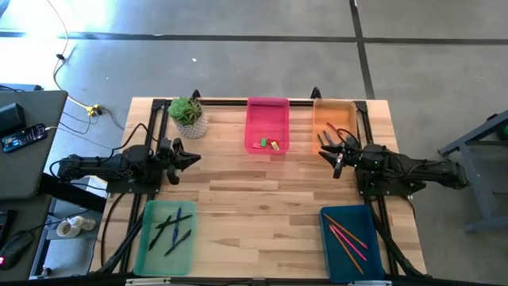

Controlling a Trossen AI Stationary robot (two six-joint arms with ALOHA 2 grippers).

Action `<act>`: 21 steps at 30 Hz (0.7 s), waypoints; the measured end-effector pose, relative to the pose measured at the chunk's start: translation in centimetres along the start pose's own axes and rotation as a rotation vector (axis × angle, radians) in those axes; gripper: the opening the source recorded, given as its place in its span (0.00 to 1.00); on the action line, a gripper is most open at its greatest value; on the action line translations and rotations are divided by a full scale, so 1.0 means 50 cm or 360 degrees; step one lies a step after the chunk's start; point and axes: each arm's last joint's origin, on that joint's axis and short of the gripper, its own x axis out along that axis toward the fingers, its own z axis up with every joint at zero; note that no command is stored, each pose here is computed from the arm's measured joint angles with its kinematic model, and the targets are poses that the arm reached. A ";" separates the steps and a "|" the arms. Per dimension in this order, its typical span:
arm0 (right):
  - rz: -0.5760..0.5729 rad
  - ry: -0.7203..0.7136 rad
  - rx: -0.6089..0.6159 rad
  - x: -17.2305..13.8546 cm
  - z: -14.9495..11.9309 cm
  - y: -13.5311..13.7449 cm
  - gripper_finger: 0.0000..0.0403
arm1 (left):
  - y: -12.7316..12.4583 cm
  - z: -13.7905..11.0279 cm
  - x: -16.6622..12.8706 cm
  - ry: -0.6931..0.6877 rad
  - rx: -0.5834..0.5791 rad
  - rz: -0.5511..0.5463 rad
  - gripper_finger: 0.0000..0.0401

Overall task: Sort crayons/erasers/pens/pencils in bins
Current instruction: Return to Home Position

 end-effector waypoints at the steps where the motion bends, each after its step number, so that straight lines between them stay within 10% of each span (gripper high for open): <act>1: 0.0000 0.0001 -0.0007 0.000 0.000 0.000 0.32 | 0.000 0.000 0.000 0.0000 0.0000 -0.0001 0.01; 21: -0.0001 0.0003 0.0032 0.000 0.000 0.000 0.32 | 0.000 0.000 0.000 0.0000 0.0000 0.0001 0.01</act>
